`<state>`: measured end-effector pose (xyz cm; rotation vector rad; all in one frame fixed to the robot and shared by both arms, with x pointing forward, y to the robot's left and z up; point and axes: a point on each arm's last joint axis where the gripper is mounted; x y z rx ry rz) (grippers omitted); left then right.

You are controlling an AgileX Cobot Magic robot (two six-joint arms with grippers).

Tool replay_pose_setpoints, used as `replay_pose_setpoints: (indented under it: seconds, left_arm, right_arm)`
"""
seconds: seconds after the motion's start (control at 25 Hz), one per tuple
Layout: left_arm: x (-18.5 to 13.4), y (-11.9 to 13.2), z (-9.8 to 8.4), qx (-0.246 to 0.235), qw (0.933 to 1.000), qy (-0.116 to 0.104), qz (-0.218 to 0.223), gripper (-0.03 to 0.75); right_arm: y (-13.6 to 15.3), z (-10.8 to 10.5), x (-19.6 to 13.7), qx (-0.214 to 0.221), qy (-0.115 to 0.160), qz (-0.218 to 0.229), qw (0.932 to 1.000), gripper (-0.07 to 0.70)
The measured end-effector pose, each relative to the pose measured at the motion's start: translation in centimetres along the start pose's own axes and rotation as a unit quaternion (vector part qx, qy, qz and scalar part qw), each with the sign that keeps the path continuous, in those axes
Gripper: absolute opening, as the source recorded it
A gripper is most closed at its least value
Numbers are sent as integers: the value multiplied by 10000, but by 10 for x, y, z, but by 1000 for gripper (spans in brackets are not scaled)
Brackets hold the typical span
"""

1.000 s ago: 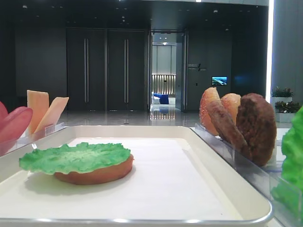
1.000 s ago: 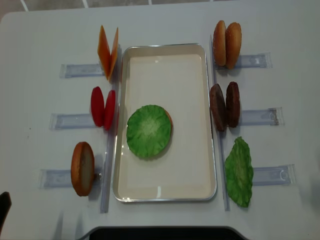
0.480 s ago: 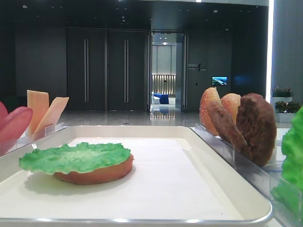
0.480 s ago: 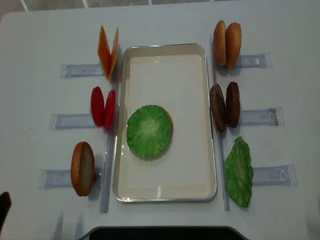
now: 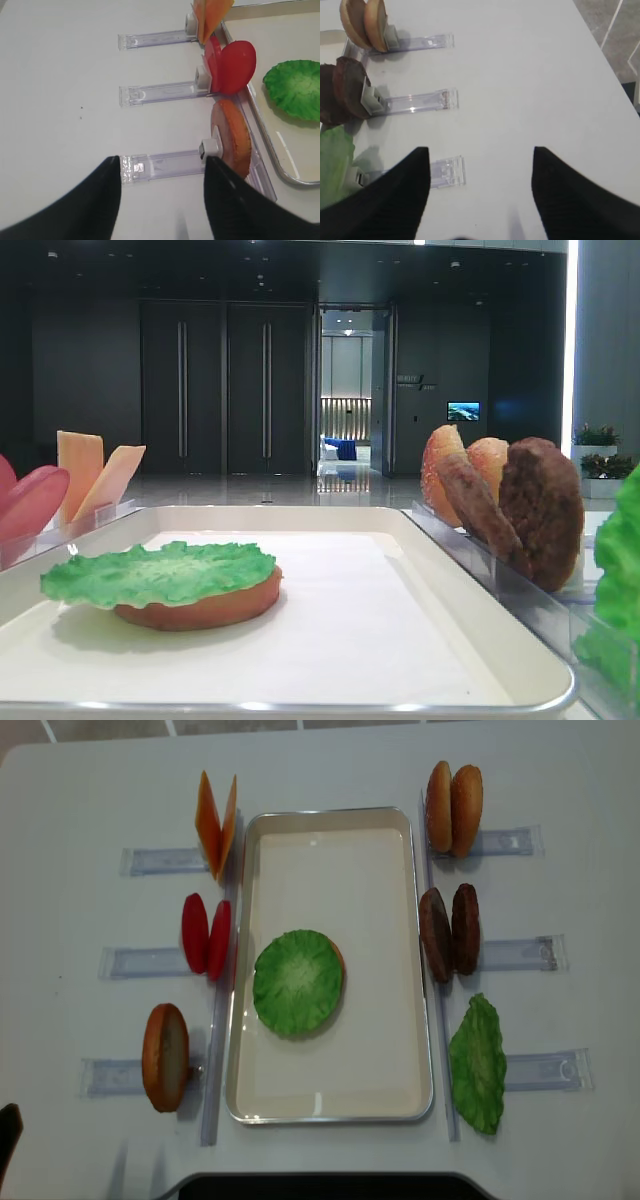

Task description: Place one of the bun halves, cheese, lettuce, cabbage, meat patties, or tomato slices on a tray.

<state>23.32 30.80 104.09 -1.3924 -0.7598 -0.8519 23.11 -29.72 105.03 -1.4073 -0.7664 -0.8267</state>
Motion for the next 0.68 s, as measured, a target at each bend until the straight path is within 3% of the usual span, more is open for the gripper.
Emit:
replay_pose_setpoints:
  seconds: [0.68]
  left_arm:
    - [0, 0, 0, 0, 10000, 0, 0, 408]
  right_arm:
    - [-2, 0, -3, -10, -7, -86, 10000, 423]
Point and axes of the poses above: a point on each arm's last joint axis where the gripper is mounted, y pointing out along that axis toward the gripper, z along the wrist's bending axis when the last joint is at zero, x = y × z, and after that the axes turned 1 degree about -y, right-handed
